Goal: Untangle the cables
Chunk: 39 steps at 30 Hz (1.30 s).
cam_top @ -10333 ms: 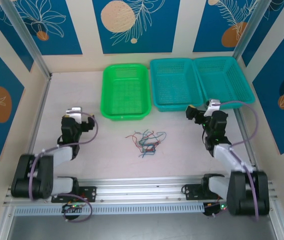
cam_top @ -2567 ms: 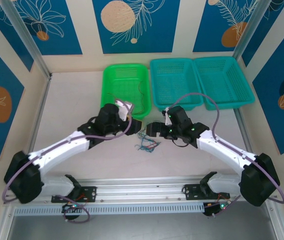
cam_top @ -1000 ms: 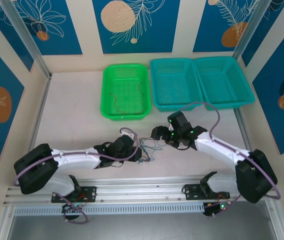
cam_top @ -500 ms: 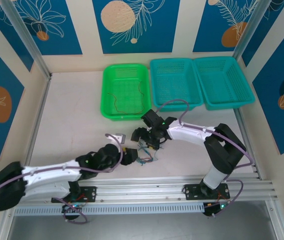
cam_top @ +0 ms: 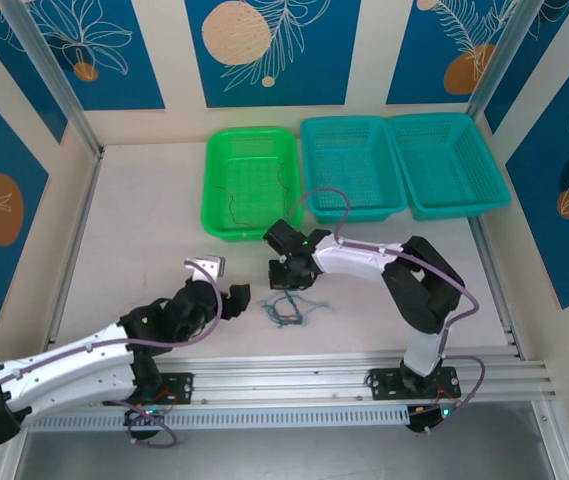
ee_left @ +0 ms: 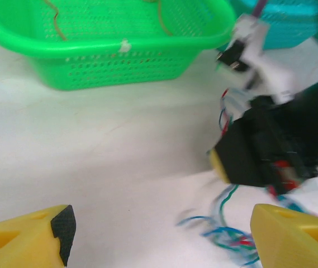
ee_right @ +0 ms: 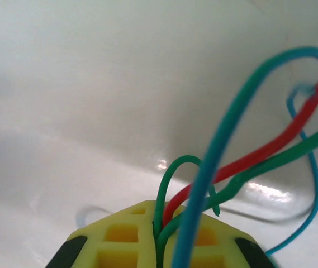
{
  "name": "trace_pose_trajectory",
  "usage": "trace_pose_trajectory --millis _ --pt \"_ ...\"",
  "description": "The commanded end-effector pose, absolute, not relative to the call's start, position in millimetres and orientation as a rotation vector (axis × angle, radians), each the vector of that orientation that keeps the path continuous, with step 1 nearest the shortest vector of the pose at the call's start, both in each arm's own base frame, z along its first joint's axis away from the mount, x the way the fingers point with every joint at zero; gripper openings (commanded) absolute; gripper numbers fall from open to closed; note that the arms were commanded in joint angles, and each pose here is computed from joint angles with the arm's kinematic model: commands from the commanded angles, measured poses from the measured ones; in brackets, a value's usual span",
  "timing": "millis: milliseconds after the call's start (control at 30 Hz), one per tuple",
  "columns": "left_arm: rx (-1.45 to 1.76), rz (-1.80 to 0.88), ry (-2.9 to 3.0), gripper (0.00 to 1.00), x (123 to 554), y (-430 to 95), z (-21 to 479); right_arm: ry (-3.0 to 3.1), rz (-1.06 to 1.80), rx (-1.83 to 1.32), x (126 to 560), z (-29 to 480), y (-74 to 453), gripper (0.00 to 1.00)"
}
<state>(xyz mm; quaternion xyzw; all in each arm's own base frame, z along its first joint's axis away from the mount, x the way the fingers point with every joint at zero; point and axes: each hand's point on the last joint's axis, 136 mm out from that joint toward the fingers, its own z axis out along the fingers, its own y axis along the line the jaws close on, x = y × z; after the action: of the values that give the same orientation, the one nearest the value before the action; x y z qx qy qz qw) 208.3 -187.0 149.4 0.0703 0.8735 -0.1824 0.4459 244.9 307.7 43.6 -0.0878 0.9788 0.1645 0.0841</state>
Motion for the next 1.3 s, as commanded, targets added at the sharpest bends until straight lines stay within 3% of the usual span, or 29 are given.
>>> trace_pose_trajectory --millis 0,133,367,500,667,733,867,933,1033,1267 --pt "0.201 -0.483 2.226 0.82 214.5 -185.8 163.5 2.561 0.573 -0.838 241.3 94.9 316.9 0.00" --pt "0.180 -0.637 2.242 0.82 226.6 -186.7 188.1 2.182 0.544 -1.169 233.0 125.2 315.1 0.00" --pt "0.401 -0.879 2.274 0.73 222.4 -220.9 223.9 1.975 0.454 -1.603 208.4 113.2 300.4 0.00" --pt "0.440 -0.935 2.265 0.66 229.6 -234.8 227.4 1.832 0.621 -1.640 194.5 132.2 305.6 0.00" --pt "0.342 -0.993 2.245 0.49 255.8 -239.4 227.9 1.752 0.686 -1.640 187.5 147.0 306.4 0.00" --pt "0.346 -1.036 2.196 0.48 264.0 -248.0 232.9 1.749 0.706 -1.647 184.7 147.6 305.9 0.00" --pt "0.397 -1.187 2.085 0.60 269.7 -270.6 244.6 1.745 0.739 -1.637 182.8 150.9 306.7 0.00" --pt "0.374 -1.192 2.096 0.62 275.1 -273.1 237.0 1.744 0.738 -1.621 185.3 153.7 306.2 0.00" --pt "0.329 -1.126 2.167 0.48 282.4 -268.3 215.8 1.738 0.731 -1.593 189.2 157.9 306.3 0.00" --pt "0.254 -1.157 2.167 0.02 281.5 -265.1 207.0 1.813 0.655 -1.446 214.0 154.1 306.2 0.00"
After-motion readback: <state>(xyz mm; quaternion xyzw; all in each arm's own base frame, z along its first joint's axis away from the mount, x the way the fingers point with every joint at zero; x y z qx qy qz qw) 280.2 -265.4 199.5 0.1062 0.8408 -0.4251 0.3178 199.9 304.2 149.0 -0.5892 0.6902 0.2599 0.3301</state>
